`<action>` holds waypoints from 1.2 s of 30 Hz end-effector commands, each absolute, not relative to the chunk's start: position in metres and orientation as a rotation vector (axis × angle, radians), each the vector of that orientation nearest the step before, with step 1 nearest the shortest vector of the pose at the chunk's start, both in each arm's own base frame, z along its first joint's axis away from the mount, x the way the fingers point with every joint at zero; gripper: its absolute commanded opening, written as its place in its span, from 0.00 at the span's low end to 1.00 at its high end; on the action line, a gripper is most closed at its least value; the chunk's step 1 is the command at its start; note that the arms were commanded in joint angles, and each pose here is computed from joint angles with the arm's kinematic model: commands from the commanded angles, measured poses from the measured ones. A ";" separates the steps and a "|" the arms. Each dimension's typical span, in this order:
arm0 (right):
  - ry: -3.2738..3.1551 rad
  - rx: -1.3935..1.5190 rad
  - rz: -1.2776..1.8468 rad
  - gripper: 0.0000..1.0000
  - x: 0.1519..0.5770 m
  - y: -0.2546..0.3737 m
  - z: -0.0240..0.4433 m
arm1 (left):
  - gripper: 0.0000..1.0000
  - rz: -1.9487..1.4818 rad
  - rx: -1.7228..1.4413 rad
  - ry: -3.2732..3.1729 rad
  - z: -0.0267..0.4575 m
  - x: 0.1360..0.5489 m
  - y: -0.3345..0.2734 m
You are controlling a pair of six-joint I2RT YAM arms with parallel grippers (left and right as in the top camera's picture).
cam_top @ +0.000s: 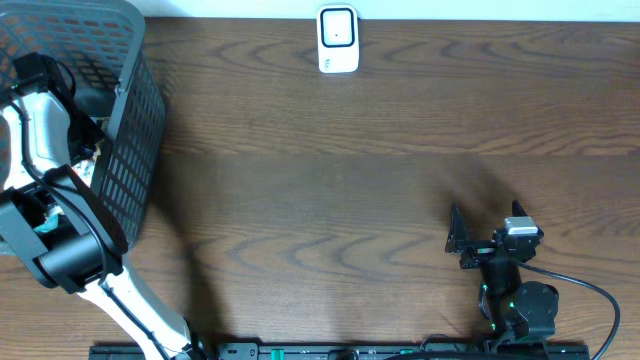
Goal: Scan the item barcode
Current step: 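Grasp the small orange snack box in the basket with the left gripper, then carry the orange box to the scanner and release it on the table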
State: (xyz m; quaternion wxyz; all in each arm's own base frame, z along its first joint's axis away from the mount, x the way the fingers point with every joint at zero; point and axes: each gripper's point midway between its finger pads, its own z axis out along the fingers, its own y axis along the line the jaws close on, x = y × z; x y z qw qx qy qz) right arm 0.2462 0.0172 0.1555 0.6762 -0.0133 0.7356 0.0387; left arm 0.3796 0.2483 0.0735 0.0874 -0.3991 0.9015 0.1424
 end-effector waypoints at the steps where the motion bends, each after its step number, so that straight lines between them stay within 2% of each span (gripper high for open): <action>1: 1.659 -0.020 0.075 0.99 0.246 0.014 0.154 | 0.08 0.418 -1.209 2.558 0.119 0.384 0.253; 5: 1.659 -0.020 0.075 0.99 0.246 0.014 0.154 | 0.07 0.340 -1.275 2.385 0.170 0.384 0.247; 15: 1.659 -0.020 0.075 0.99 0.246 0.014 0.154 | 0.07 -0.011 -1.032 2.088 0.305 0.392 0.200; 19: 1.659 -0.020 0.075 0.99 0.246 0.014 0.154 | 0.07 -0.272 -0.805 1.970 0.367 0.401 0.156; 23: 1.659 -0.020 0.075 0.99 0.246 0.014 0.154 | 0.08 -0.579 -0.470 1.901 0.420 0.407 0.078; 31: 1.659 -0.020 0.075 0.99 0.246 0.014 0.154 | 0.08 -0.783 -0.102 1.995 0.417 0.413 -0.060; 36: 1.659 -0.020 0.075 0.99 0.246 0.014 0.154 | 0.07 -0.786 0.070 2.122 0.381 0.413 -0.137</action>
